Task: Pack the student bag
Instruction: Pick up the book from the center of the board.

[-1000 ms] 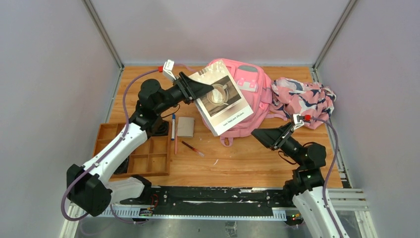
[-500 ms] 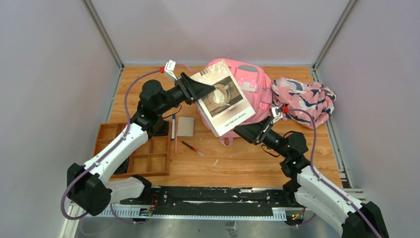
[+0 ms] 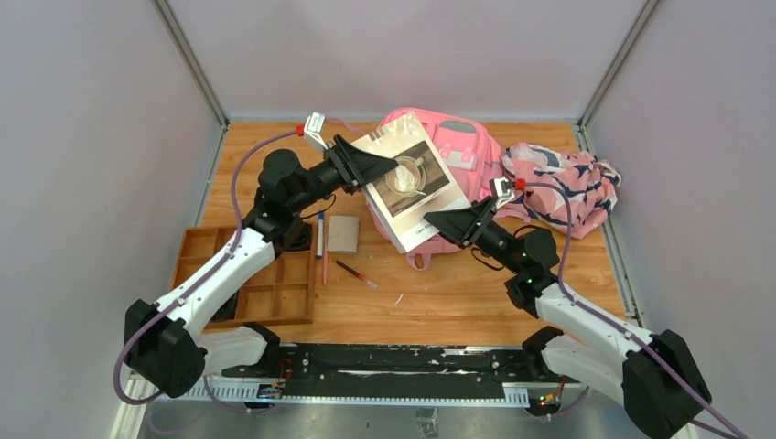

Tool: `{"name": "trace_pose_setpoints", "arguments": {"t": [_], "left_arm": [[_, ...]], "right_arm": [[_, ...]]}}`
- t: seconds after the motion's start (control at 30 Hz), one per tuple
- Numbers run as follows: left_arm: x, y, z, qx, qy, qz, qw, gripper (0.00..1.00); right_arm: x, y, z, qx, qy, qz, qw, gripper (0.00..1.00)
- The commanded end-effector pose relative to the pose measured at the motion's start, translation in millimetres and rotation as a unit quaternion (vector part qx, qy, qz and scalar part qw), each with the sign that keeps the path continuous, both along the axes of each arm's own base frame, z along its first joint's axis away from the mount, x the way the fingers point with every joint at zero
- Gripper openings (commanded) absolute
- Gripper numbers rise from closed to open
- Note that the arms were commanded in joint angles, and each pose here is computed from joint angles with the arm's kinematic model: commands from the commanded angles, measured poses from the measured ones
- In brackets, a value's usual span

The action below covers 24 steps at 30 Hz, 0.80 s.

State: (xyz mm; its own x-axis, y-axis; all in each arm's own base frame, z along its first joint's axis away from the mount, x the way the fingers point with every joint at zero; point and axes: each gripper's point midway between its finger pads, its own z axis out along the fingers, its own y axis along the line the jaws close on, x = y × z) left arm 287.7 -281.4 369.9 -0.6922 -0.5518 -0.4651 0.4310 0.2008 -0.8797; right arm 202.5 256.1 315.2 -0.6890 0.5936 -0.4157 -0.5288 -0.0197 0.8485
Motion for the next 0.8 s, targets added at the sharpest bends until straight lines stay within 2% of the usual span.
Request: {"name": "trace_pose_setpoints", "arguments": {"t": [0.0,0.1,0.2,0.23,0.3,0.37,0.47,0.57,0.67,0.77], "left_arm": [[-4,-2,11,-0.019,-0.021,-0.008,1.0,0.26],[-2,-2,1,-0.013,-0.013,-0.007,1.0,0.31],[-1,-4,-7,-0.008,-0.006,-0.008,1.0,0.43],[0,-4,-8,-0.006,-0.007,-0.009,1.0,0.51],[0,-5,-11,0.001,-0.01,-0.012,1.0,0.75],[0,-6,-23,0.017,-0.008,-0.016,1.0,0.94],[3,3,-60,0.096,0.011,0.0,0.995,1.0],[13,30,-90,0.221,0.009,0.055,0.974,1.0],[24,55,-107,0.337,-0.022,0.105,0.935,1.0],[27,55,-124,0.459,-0.081,0.119,0.877,0.97]], "right_arm": [[-6,2,44,0.067,-0.065,0.012,0.996,0.94],[-6,5,45,0.076,-0.07,0.021,0.994,0.8],[-3,7,38,0.069,-0.057,0.018,0.996,0.57],[-1,6,34,0.066,-0.05,0.014,0.996,0.49],[1,4,29,0.061,-0.041,0.003,0.997,0.36],[-4,-1,29,0.054,-0.055,-0.005,0.997,0.29],[-3,-20,9,0.005,-0.036,-0.029,0.999,0.26],[11,-55,-42,-0.123,0.048,-0.108,0.985,0.26],[9,-106,-64,-0.227,0.085,-0.208,0.948,0.26],[6,-141,-72,-0.281,0.119,-0.26,0.916,0.23]]}}
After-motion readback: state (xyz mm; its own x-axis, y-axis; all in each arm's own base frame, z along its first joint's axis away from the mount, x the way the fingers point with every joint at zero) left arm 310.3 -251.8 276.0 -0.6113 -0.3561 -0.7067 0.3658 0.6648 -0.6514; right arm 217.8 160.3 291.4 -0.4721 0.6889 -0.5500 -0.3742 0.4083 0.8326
